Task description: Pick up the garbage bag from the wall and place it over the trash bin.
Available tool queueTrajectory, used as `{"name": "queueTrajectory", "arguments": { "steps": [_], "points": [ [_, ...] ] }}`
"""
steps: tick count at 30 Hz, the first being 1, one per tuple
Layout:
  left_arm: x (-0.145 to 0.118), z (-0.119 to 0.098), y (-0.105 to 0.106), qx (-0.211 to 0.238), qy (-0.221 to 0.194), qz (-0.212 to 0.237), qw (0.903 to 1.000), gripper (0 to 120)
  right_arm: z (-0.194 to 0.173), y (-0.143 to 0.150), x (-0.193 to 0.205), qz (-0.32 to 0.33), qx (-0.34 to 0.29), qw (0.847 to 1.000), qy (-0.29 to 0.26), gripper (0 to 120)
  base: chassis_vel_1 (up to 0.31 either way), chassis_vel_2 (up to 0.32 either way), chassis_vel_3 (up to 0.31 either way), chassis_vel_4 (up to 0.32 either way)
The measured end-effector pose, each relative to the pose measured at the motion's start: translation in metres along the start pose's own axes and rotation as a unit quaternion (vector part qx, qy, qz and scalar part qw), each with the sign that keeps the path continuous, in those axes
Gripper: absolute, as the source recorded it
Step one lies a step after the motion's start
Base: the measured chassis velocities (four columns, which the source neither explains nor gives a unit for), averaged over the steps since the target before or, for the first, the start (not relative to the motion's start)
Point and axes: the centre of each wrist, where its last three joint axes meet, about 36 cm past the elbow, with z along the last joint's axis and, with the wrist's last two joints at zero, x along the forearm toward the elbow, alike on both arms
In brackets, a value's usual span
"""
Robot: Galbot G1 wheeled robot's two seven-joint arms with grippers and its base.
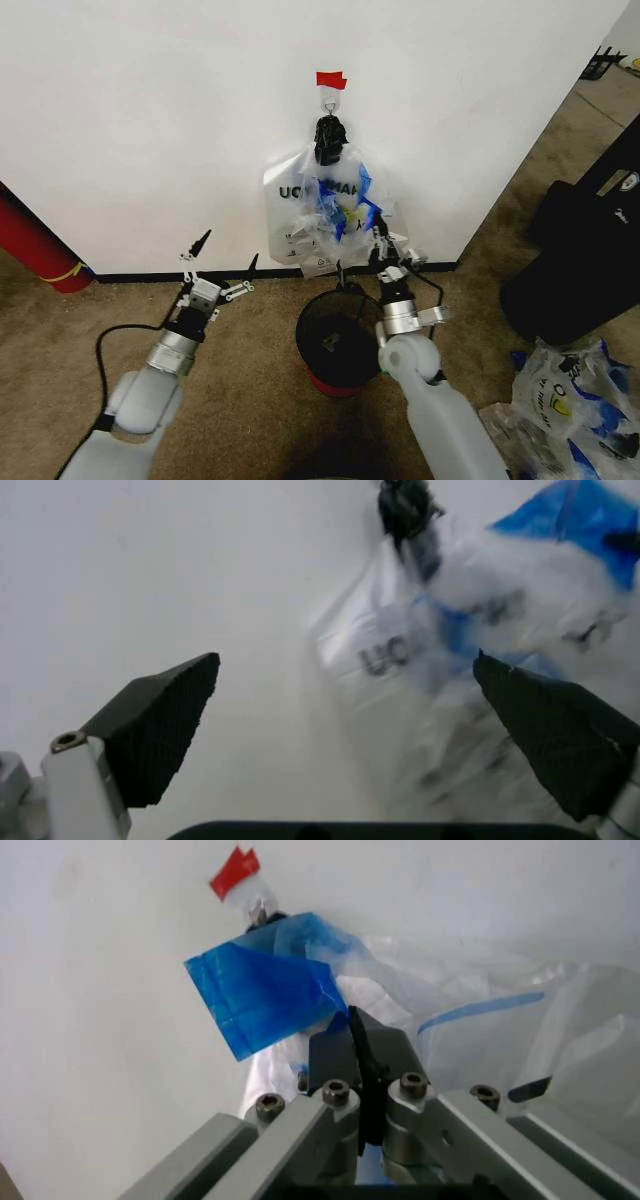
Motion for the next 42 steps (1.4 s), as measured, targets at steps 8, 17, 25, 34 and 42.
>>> {"name": "queueTrajectory", "arguments": {
  "steps": [8,17,25,34,42],
  "points": [
    [-0.045,0.006,-0.003,0.030,0.011,0.057,0.9979,100,-0.005,0.006,0.002,0.043,-0.049,0.998,-0.005,0,0.000,0.000,0.000,0.000],
    [-0.103,0.015,-0.020,0.013,0.007,0.117,0.9931,100,0.001,0.013,0.000,0.086,-0.085,0.993,-0.009,0,0.000,0.000,0.000,0.000],
    [-0.156,0.018,-0.037,-0.048,-0.012,0.209,0.9767,100,0.004,0.016,0.003,0.122,-0.110,0.986,-0.012,0,0.000,0.000,0.000,0.000],
    [-0.188,0.042,-0.051,-0.100,0.010,0.222,0.9699,94,0.005,0.022,0.006,0.125,-0.115,0.985,-0.014,0,0.000,0.000,0.000,0.000],
    [-0.196,0.048,-0.051,-0.197,0.052,0.197,0.9590,75,-0.005,0.028,0.009,0.111,-0.109,0.988,-0.019,0,0.000,0.000,0.000,0.000]
  ]
}}
